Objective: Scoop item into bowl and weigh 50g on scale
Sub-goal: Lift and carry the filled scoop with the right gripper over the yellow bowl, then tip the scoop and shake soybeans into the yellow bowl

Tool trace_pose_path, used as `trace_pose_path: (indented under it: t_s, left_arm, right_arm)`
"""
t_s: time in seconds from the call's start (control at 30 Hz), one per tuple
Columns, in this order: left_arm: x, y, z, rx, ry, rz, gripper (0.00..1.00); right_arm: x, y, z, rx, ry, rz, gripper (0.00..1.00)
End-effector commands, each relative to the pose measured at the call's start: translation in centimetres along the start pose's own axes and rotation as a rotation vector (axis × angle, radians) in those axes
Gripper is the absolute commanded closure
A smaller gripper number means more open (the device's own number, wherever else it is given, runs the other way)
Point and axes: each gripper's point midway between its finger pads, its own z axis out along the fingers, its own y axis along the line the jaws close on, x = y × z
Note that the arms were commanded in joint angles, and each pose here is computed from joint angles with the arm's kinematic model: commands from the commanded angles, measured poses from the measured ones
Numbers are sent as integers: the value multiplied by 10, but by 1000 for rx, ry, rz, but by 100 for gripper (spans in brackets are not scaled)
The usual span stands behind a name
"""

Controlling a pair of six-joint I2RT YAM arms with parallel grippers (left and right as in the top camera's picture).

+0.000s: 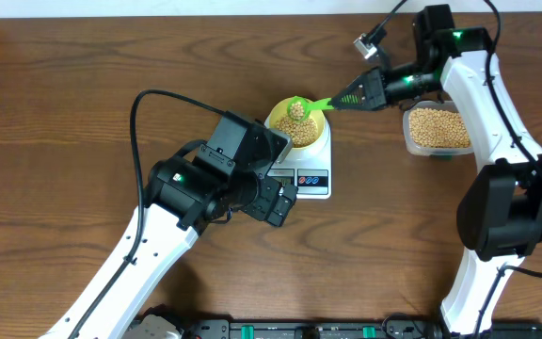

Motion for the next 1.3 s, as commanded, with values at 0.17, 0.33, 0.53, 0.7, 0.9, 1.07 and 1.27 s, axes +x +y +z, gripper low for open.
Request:
trace_pose_path:
  t_s: [0.17,0.33,0.53,0.7,0.9,1.07,1.27]
  left_arm:
    - [0,0,0,7,-1,-5,2]
    - [0,0,0,7,-1,-5,2]
    - [0,0,0,7,-1,-5,2]
    - [0,0,0,7,-1,-5,2]
    - [0,0,0,7,-1,-5,2]
    - [0,0,0,7,-1,-5,2]
    - [0,0,0,7,-1,-5,2]
  right_arm:
    - [-6,-12,17,116,21,-78,99]
    - [-8,-13,20,185,38,-112,99]
    - [-16,-4,23,226,39,-164,99]
    - [-21,1,21,292,48,-196,99]
    - [-26,6,18,380,61,-233,99]
    - [-23,9,19,388,74,-232,99]
    - [-20,4,17,416,88,-225,99]
